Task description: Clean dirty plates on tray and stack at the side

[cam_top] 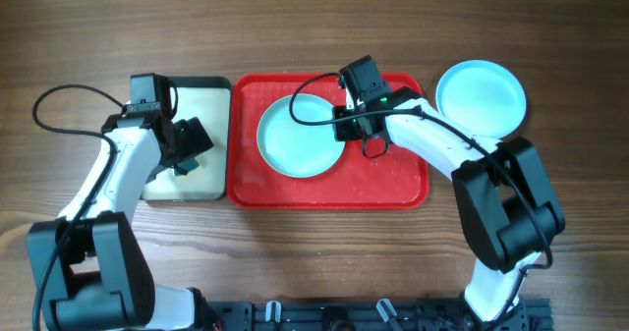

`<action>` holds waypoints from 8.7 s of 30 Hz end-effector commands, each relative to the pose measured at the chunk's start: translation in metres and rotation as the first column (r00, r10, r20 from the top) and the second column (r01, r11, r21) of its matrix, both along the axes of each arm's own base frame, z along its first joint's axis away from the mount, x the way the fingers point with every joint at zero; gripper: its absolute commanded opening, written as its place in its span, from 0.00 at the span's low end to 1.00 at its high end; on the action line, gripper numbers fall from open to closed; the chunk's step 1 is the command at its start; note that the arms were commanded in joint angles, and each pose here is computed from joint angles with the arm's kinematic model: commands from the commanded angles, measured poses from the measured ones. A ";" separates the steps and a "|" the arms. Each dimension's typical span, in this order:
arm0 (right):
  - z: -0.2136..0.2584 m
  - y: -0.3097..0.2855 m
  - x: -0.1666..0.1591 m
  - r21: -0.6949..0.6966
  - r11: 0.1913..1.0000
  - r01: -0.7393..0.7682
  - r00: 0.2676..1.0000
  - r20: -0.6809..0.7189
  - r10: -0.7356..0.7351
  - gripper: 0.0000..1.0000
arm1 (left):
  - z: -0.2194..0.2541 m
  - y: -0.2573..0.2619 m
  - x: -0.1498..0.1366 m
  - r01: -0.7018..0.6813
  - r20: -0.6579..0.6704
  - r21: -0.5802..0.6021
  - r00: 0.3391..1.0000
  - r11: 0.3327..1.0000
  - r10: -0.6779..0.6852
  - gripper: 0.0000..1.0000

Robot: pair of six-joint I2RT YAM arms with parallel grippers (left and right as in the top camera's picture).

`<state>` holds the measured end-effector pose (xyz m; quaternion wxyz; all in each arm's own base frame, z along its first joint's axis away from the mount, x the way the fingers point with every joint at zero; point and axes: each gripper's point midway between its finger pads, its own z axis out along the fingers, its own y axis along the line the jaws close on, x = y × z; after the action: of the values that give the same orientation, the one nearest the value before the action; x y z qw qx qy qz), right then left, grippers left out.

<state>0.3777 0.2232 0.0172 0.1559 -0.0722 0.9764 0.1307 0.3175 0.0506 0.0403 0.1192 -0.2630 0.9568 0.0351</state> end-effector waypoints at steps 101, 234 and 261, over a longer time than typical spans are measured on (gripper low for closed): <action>0.245 0.227 0.043 -0.783 0.604 -0.150 0.063 0.602 0.796 0.04 | 0.205 0.146 0.015 -0.344 0.611 -0.043 0.734 0.938 0.298 1.00; 0.031 -0.274 0.038 0.032 0.846 0.533 0.820 -0.267 -0.507 0.11 | 0.205 0.146 0.015 -0.344 0.611 -0.043 0.733 0.938 0.297 1.00; 0.045 -0.205 0.045 -0.069 0.928 0.367 0.924 -0.083 -0.372 0.13 | 0.205 0.146 0.015 -0.344 0.611 -0.043 0.734 0.938 0.298 1.00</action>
<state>0.4053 0.0219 0.0178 0.0712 0.1278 0.9859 0.0816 0.3324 0.1949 0.2452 0.4216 -0.4162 0.8056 0.0040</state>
